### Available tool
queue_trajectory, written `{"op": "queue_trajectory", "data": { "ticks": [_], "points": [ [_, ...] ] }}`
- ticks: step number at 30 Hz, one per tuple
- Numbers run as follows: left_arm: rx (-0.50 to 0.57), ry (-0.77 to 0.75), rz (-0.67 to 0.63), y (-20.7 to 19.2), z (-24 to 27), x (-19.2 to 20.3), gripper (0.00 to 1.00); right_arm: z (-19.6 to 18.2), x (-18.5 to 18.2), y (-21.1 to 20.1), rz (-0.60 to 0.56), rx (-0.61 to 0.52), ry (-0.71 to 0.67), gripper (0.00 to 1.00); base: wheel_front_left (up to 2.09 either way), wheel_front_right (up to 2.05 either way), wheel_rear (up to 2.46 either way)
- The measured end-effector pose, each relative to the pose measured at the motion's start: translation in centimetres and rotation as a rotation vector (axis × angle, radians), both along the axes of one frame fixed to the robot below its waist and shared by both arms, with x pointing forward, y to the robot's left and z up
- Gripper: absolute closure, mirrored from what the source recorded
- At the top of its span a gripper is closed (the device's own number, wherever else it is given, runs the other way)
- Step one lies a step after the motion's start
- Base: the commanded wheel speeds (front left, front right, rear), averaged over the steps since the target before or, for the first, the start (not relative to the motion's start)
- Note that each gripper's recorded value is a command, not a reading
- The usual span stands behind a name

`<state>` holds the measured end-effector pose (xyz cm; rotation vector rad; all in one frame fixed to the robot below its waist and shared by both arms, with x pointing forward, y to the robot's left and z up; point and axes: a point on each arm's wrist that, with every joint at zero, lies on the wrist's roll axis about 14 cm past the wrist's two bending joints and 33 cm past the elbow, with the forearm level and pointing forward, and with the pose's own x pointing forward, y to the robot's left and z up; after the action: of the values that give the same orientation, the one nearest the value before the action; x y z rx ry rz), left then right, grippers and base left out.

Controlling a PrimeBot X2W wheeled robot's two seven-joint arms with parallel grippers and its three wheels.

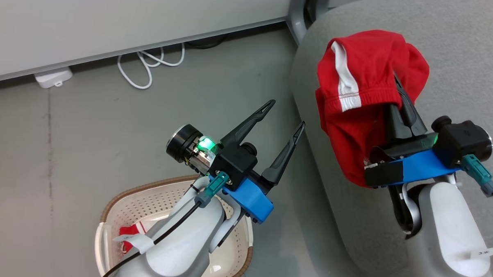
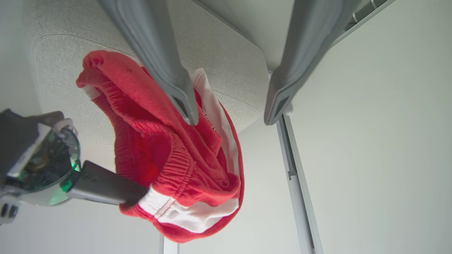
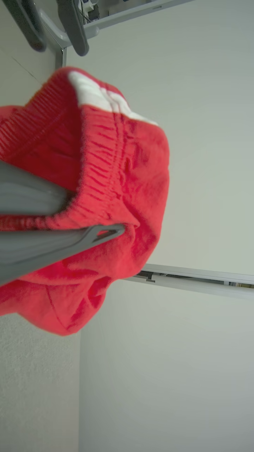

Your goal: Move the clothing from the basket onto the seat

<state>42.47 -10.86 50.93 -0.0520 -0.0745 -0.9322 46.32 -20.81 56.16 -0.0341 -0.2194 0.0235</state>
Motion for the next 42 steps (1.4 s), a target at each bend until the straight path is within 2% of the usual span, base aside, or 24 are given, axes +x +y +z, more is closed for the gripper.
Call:
{"op": "queue_trajectory", "data": {
  "ticks": [9, 19, 24, 32, 42],
  "points": [
    [-0.004, 0.02, -0.091, -2.8, -1.1, -0.8, 0.0, -0.4, -2.4, -5.2, -0.151, -0.032, 0.016, 1.0, 0.0, 0.0, 0.0],
    [-0.01, 0.043, -0.219, -6.5, -2.0, -2.6, 0.0, -1.1, -6.7, -10.6, -0.321, -0.05, 0.05, 1.0, 0.0, 0.0, 0.0],
    [-0.014, 0.05, -0.253, -7.5, -2.2, -3.2, 0.0, -1.3, -8.4, -12.2, -0.376, -0.051, 0.061, 1.0, 0.0, 0.0, 0.0],
    [-0.032, 0.051, -0.247, -7.5, -2.1, -2.6, 0.0, -0.7, -8.2, -13.0, -0.402, -0.06, 0.042, 1.0, 0.0, 0.0, 0.0],
    [-0.048, 0.045, -0.203, -6.7, -3.3, 0.6, 0.0, 5.4, -2.7, -15.3, -0.41, -0.16, -0.119, 1.0, 0.0, 0.0, 0.0]
  ]
}}
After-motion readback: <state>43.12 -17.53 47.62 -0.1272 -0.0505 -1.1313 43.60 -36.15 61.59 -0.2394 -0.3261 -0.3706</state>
